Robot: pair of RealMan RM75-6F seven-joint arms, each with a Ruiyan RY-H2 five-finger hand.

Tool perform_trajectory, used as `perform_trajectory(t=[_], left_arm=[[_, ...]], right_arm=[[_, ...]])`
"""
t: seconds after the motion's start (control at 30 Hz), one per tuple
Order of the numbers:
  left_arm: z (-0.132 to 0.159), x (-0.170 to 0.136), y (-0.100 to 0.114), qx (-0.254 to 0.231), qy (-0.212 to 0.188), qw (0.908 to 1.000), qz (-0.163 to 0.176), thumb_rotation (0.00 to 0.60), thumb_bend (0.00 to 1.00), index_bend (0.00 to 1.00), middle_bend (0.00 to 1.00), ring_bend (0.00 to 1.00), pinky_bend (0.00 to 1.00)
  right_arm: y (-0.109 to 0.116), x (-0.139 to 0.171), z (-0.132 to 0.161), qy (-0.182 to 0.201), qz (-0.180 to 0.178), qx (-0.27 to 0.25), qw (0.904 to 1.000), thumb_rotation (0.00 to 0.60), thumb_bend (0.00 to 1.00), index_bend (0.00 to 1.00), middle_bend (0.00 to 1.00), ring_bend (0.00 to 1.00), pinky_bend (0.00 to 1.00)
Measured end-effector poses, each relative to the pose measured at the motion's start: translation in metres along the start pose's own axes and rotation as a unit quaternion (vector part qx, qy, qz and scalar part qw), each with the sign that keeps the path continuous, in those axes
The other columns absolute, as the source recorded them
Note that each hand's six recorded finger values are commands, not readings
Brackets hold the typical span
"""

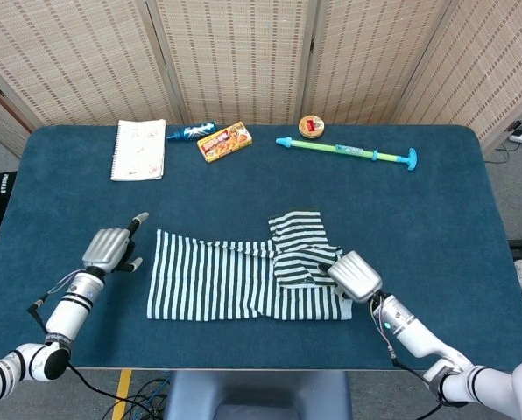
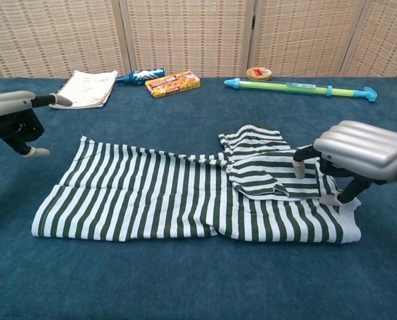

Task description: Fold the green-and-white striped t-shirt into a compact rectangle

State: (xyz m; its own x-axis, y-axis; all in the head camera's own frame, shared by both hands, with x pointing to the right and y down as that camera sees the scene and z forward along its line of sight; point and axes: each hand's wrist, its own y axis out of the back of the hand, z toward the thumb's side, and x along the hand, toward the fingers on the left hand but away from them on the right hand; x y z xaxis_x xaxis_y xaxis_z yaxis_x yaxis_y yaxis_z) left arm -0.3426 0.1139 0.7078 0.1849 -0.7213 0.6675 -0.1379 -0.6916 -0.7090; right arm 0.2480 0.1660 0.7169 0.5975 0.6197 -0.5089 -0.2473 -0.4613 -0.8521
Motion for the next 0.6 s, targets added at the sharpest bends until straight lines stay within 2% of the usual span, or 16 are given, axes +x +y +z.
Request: perform_trajectory(t=[0.13,0.6], left_arm=[[0.001,0.0,-0.002,0.0,-0.002,1.0,-0.003,0.6,0.34,0.0,0.87,0.79,0.91],[-0.003,0.0,-0.005,-0.001,0.004,1.0,-0.007,0.6,0.34,0.0,0.87,0.79,0.91]], right_arm=[[0.005,-0.001,-0.001,-0.003,-0.007,-0.003,1.0,0.6,0.2,0.42,1.0,1.0,1.0],[-0.012,-0.01,-0.001,-0.009,0.014,0.012,0.9998,0.6,0.23,0.44,1.0,1.0,1.0]])
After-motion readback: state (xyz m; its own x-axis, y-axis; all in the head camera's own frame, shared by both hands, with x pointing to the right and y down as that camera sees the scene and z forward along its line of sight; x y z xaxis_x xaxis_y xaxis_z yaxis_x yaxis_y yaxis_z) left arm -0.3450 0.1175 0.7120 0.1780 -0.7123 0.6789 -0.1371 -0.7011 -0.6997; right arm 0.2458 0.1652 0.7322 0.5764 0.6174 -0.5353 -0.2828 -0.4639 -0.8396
